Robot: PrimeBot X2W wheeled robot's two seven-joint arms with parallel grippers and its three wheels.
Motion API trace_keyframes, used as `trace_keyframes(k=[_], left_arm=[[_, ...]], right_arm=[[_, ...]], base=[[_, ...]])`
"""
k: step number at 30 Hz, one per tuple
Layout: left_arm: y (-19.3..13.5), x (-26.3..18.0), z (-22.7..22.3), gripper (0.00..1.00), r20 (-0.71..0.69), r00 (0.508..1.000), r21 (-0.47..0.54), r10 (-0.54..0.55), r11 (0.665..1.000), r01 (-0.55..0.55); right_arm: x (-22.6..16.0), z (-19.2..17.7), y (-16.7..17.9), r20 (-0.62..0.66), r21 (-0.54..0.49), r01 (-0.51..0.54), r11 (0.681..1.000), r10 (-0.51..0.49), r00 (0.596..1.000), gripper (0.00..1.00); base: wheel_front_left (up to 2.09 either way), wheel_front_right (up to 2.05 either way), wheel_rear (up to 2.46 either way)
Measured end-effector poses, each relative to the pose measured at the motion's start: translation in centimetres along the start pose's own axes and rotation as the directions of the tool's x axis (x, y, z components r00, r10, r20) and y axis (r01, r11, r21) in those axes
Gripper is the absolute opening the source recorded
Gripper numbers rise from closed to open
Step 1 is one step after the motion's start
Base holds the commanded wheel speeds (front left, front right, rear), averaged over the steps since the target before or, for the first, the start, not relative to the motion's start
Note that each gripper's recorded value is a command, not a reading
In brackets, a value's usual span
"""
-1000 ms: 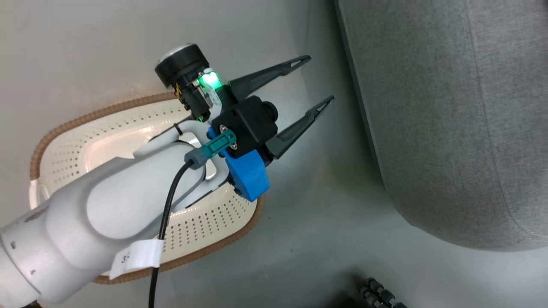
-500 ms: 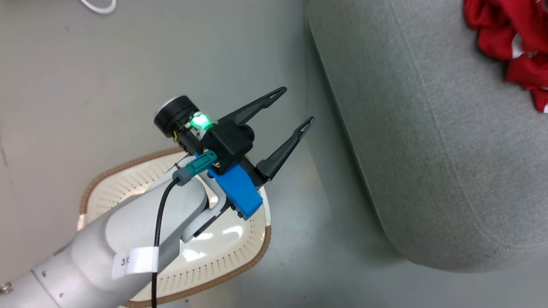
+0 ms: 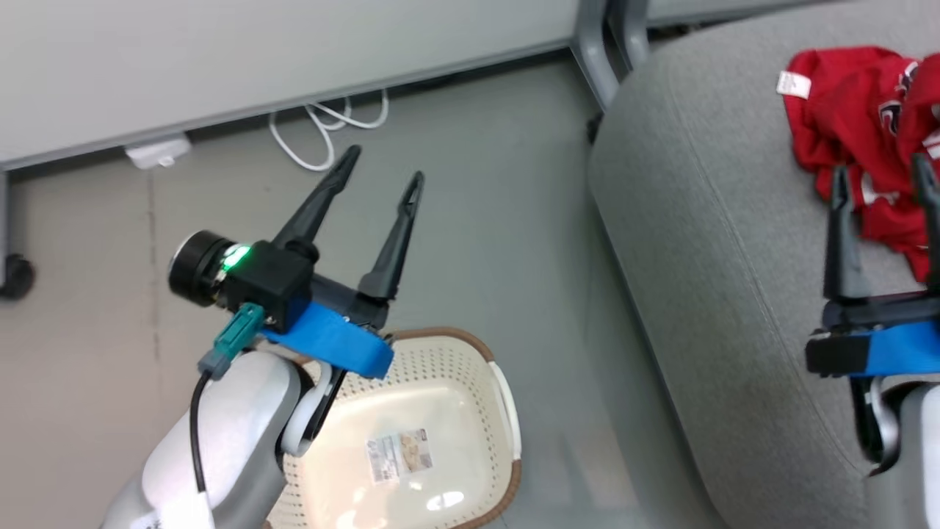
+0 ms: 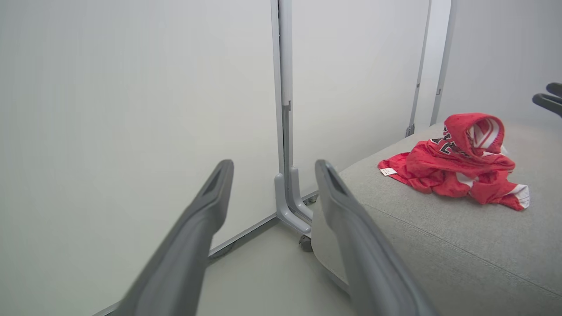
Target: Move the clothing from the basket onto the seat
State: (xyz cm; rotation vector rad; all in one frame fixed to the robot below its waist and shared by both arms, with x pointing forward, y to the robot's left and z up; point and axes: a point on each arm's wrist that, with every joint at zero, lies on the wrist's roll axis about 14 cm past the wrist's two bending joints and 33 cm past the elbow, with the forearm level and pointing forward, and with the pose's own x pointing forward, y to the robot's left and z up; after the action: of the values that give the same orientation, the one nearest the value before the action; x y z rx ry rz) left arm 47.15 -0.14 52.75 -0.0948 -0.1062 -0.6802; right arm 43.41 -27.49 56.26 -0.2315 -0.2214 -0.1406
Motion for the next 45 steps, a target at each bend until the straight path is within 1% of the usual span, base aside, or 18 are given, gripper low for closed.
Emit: trace_keyframes(k=[4, 7, 13, 19, 22, 28, 35, 45], left_arm=[[2.6, -3.0, 1.7, 1.00, 0.031, 0.991, 0.036, 0.130, 0.991, -0.131], [4.4, -5.4, 3.2, 1.00, 0.068, 0.971, 0.048, 0.231, 0.971, -0.234], [7.2, -10.6, 5.3, 1.00, 0.123, 0.907, 0.046, 0.402, 0.911, -0.410], [8.3, -15.6, 5.7, 1.00, 0.137, 0.849, 0.037, 0.510, 0.854, -0.519], [8.3, -17.5, 5.2, 1.00, 0.129, 0.828, 0.030, 0.546, 0.833, -0.553], [7.9, -19.9, 3.8, 1.00, 0.094, 0.810, 0.012, 0.578, 0.813, -0.582], [6.8, -20.9, 1.8, 1.00, 0.039, 0.810, -0.013, 0.586, 0.810, -0.586], [6.0, -20.8, 0.8, 1.00, 0.010, 0.817, -0.027, 0.576, 0.817, -0.575]], right_arm=[[0.1, 1.9, 3.8, 0.054, 0.067, -0.090, 0.994, 0.086, 0.995, 1.00], [0.2, 3.4, 6.3, 0.097, 0.108, -0.152, 0.982, 0.142, 0.985, 1.00], [-0.6, 5.2, 9.7, 0.142, 0.170, -0.238, 0.956, 0.216, 0.966, 1.00], [-2.0, 5.6, 11.6, 0.143, 0.222, -0.280, 0.934, 0.252, 0.957, 1.00], [-2.7, 5.3, 12.0, 0.129, 0.243, -0.286, 0.927, 0.261, 0.957, 1.00], [-4.1, 3.5, 11.9, 0.070, 0.275, -0.267, 0.924, 0.258, 0.964, 1.00], [-6.0, 1.1, 11.5, -0.007, 0.319, -0.238, 0.917, 0.253, 0.967, 1.00], [-7.8, -1.0, 11.2, -0.078, 0.345, -0.210, 0.915, 0.251, 0.965, 1.00]], base=[[0.00, 0.00, 0.00], [0.00, 0.00, 0.00], [0.00, 0.00, 0.00], [0.00, 0.00, 0.00], [0.00, 0.00, 0.00], [0.00, 0.00, 0.00], [0.00, 0.00, 0.00], [0.00, 0.00, 0.00]])
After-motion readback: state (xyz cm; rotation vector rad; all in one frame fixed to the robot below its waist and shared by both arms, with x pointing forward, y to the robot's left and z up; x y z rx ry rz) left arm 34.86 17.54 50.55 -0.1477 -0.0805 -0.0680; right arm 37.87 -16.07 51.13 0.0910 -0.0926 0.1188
